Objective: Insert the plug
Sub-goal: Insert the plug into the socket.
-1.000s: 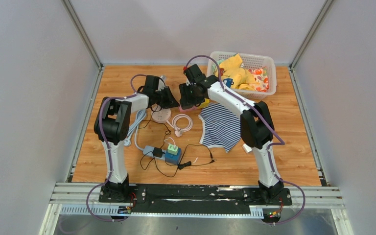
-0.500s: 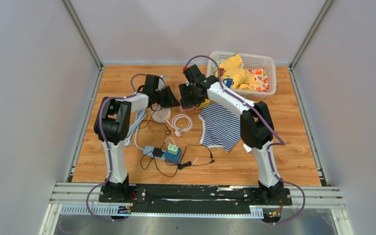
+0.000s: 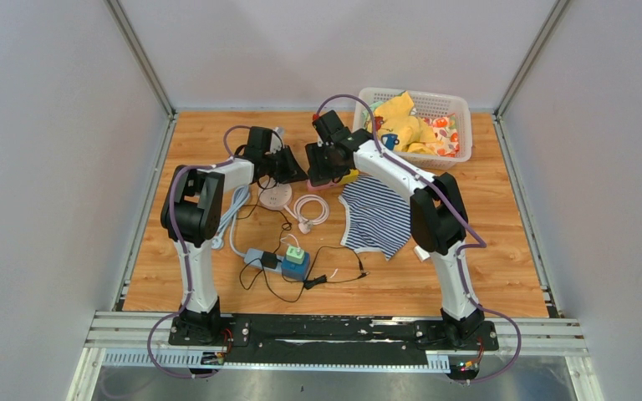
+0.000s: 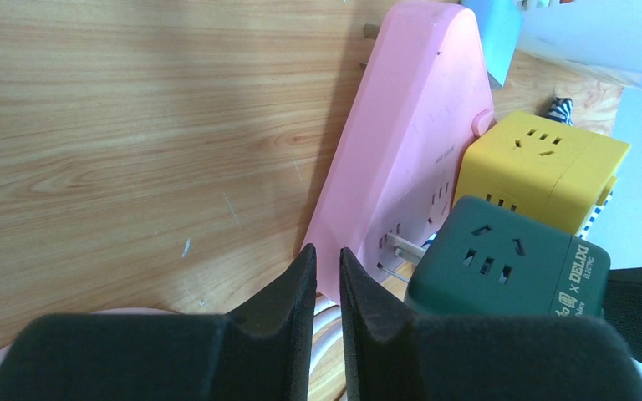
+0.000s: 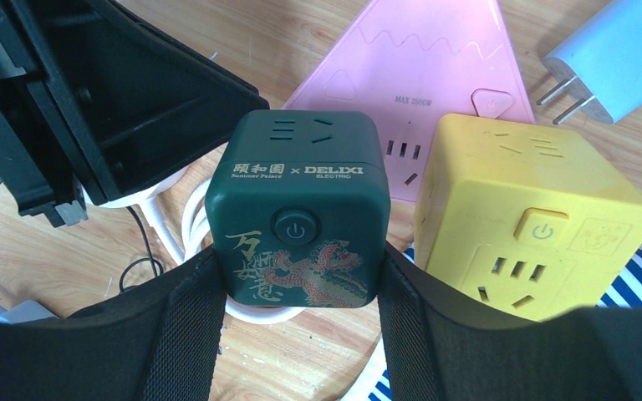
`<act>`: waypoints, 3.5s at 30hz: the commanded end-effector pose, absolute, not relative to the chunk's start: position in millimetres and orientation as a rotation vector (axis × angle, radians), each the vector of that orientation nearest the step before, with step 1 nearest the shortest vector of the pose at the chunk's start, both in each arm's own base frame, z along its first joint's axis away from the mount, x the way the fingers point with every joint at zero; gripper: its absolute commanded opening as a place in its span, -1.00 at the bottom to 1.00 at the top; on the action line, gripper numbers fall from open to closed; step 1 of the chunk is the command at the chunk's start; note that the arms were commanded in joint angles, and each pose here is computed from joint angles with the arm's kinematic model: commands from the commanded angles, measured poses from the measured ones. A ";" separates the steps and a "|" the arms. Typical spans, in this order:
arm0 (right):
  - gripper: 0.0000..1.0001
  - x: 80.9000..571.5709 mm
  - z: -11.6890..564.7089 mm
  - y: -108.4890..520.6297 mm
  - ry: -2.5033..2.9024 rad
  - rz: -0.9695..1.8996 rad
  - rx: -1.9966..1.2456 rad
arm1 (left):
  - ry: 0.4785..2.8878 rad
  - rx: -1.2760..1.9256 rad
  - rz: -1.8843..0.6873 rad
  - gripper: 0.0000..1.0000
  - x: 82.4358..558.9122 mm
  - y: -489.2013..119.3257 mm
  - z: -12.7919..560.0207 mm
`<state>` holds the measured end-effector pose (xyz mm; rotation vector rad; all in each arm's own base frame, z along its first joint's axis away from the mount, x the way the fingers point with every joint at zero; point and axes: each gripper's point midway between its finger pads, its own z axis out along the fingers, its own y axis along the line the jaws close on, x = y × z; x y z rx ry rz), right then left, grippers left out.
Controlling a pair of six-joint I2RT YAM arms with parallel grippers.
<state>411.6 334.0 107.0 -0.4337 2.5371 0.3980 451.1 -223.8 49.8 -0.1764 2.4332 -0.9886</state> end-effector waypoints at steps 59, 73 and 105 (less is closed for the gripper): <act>-1.00 384.8 27.5 321.5 2.689 0.145 -0.579 | 2.490 -0.131 -1.074 -0.64 440.9 -247.7 31.1; -0.99 394.0 52.0 327.9 2.642 0.161 -0.607 | 2.502 -0.078 -1.110 -0.65 423.9 -265.5 37.3; 0.21 404.0 104.1 320.7 2.562 0.118 -0.608 | 2.400 -0.212 -1.038 -0.32 426.8 -228.0 82.8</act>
